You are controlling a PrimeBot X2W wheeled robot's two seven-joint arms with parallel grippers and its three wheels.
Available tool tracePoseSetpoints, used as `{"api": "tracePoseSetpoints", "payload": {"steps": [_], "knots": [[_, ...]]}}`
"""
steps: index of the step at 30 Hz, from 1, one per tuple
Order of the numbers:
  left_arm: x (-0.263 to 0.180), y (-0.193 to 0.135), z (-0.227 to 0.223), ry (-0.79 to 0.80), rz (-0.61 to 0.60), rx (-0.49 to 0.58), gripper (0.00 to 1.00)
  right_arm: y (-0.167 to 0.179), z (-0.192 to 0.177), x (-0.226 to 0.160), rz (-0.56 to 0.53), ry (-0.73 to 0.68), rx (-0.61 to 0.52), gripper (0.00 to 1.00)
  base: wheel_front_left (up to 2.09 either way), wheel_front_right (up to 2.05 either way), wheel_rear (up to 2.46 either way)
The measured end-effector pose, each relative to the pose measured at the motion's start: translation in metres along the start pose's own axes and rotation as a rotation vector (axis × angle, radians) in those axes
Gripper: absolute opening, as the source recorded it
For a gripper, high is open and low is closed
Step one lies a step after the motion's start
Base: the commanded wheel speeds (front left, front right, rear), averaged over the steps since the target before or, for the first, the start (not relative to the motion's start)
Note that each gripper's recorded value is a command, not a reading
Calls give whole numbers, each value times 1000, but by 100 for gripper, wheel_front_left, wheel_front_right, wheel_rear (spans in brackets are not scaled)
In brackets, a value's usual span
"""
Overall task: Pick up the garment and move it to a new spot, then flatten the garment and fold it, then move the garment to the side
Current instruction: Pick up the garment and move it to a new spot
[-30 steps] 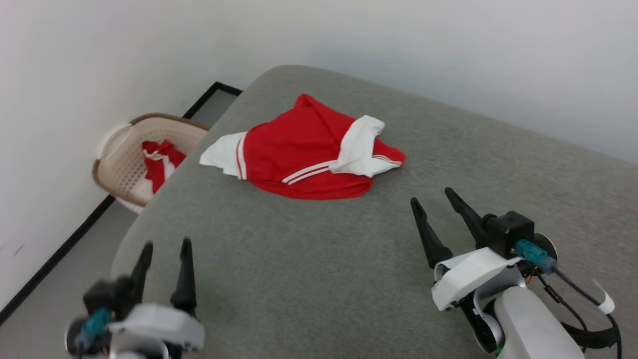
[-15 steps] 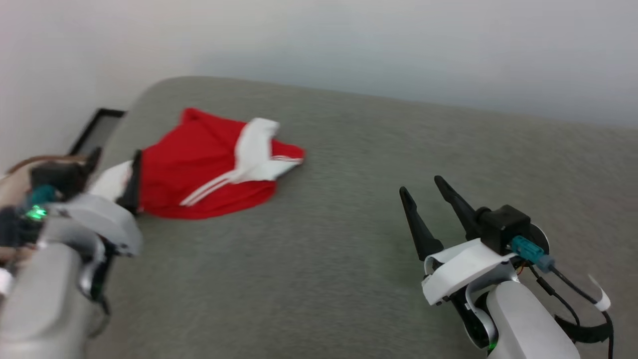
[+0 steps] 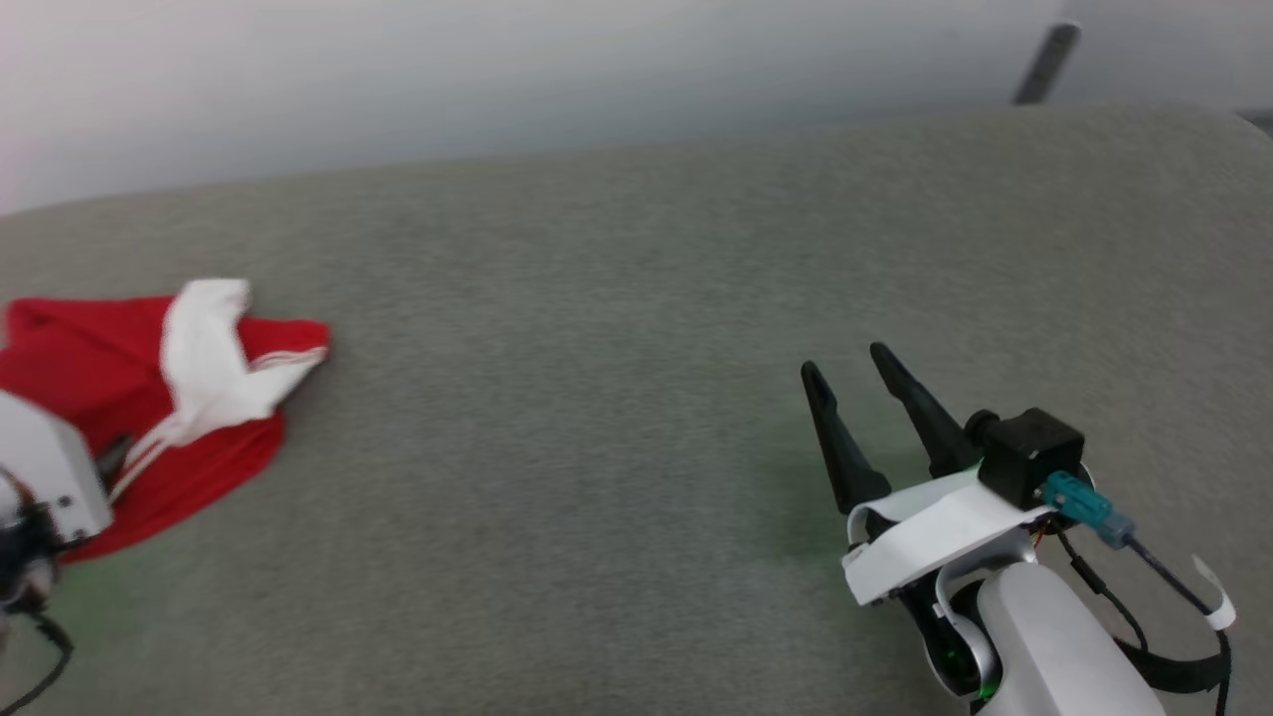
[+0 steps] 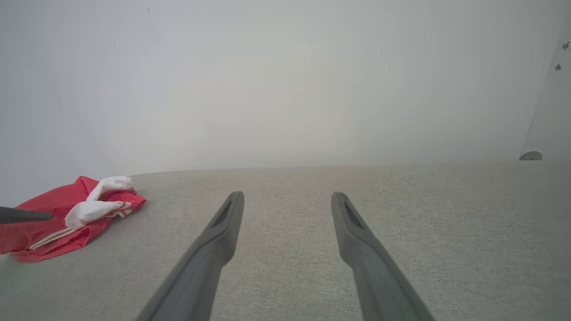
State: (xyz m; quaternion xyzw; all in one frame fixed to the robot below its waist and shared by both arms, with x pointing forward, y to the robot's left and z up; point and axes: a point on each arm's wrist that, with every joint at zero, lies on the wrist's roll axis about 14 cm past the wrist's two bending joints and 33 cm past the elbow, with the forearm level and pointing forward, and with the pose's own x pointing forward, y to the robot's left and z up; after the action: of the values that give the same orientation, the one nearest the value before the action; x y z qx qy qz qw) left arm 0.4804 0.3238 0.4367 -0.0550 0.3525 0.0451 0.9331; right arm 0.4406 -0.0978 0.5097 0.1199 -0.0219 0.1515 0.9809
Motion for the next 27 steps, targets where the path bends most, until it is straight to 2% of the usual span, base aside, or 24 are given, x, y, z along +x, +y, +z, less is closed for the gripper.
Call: {"api": "tracePoseSetpoints", "payload": {"steps": [5,18,19,20,21,22,27], "knots": [[25,-13,-18,147,-14,-15,100,-24,5,-8,-69,-15,13,100,0,0,0],[73,-17,-39,254,1,-33,100,-47,-14,1,-104,37,-8,100,0,0,0],[74,-19,-40,261,-6,-28,84,-46,-17,1,-101,42,-2,100,0,0,0],[75,-21,-40,263,-15,-26,40,-44,-19,2,-95,48,-1,100,0,0,0],[75,-22,-39,259,-20,-34,14,-43,-20,3,-90,52,-1,100,0,0,0],[74,-22,-37,251,-25,-45,0,-41,-20,4,-84,52,-2,100,0,0,0],[66,-27,-23,174,-45,-27,0,-38,-8,8,-80,16,14,100,0,0,0]]}}
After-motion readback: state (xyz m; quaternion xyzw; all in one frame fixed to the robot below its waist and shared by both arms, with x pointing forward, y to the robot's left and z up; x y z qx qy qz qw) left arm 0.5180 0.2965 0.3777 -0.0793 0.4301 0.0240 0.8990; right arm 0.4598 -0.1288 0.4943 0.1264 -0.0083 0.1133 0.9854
